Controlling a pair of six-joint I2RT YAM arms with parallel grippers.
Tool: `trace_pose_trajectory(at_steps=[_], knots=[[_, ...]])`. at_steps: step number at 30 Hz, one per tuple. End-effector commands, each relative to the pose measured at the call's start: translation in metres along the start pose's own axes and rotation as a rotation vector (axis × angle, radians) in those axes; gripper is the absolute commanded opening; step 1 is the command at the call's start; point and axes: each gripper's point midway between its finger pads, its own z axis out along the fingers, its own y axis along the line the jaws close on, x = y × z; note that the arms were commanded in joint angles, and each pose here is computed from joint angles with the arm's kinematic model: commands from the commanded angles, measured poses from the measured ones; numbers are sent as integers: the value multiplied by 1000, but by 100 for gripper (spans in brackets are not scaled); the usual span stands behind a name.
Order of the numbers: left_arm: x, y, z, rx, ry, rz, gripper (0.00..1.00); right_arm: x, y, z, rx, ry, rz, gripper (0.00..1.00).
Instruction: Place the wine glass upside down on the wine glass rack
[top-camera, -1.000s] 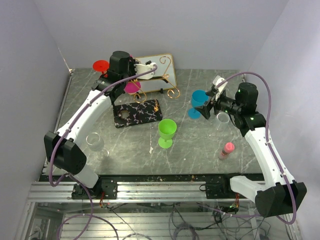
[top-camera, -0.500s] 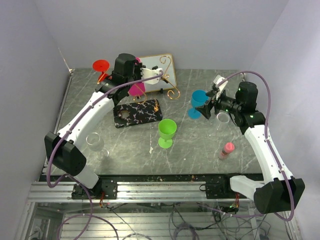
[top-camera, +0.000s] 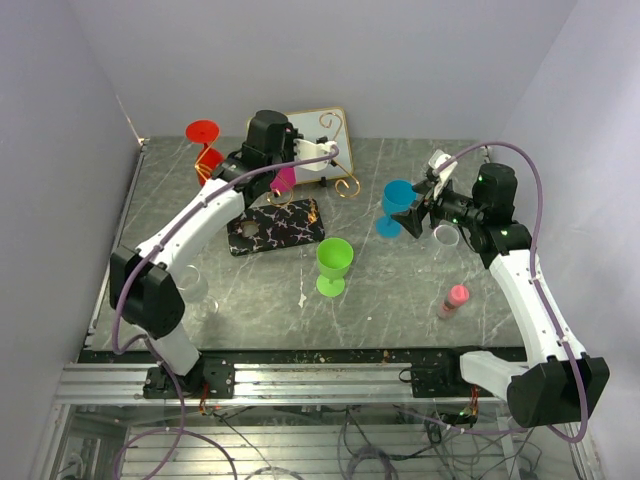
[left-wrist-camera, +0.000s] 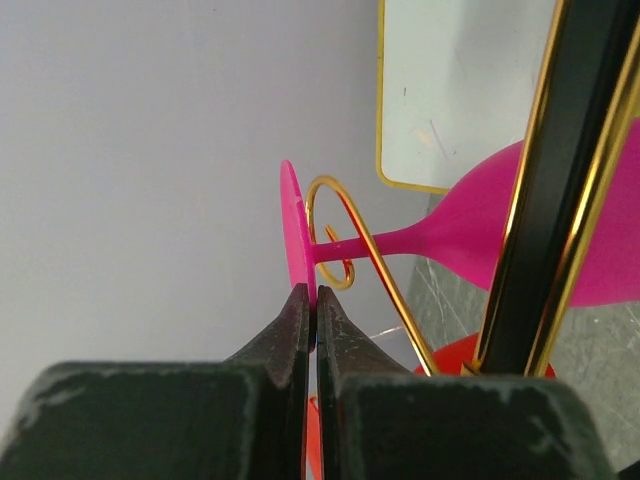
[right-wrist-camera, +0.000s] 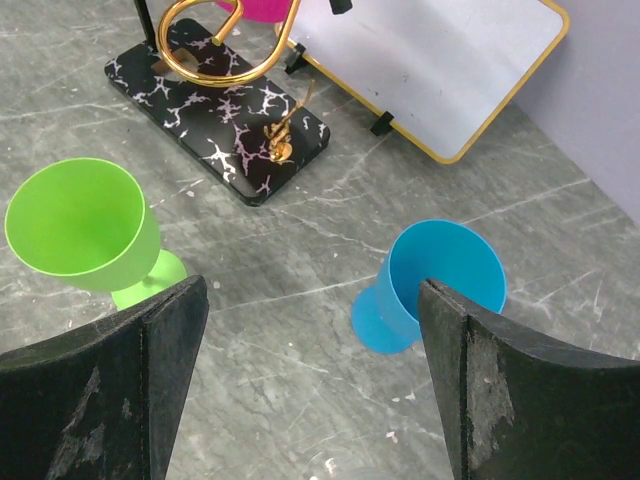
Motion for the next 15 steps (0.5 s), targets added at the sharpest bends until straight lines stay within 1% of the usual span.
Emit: trace_pose_trajectory(at_steps=[1, 7, 15], knots=[[-16, 31, 4, -101, -21, -16, 7, 0, -3, -1, 9, -8, -3, 85], [-19, 31, 16, -89, -8, -42, 7, 2, -3, 0, 12, -4, -5, 85], [-6, 33, 27, -99, 57, -74, 8, 4, -4, 0, 14, 1, -6, 86]])
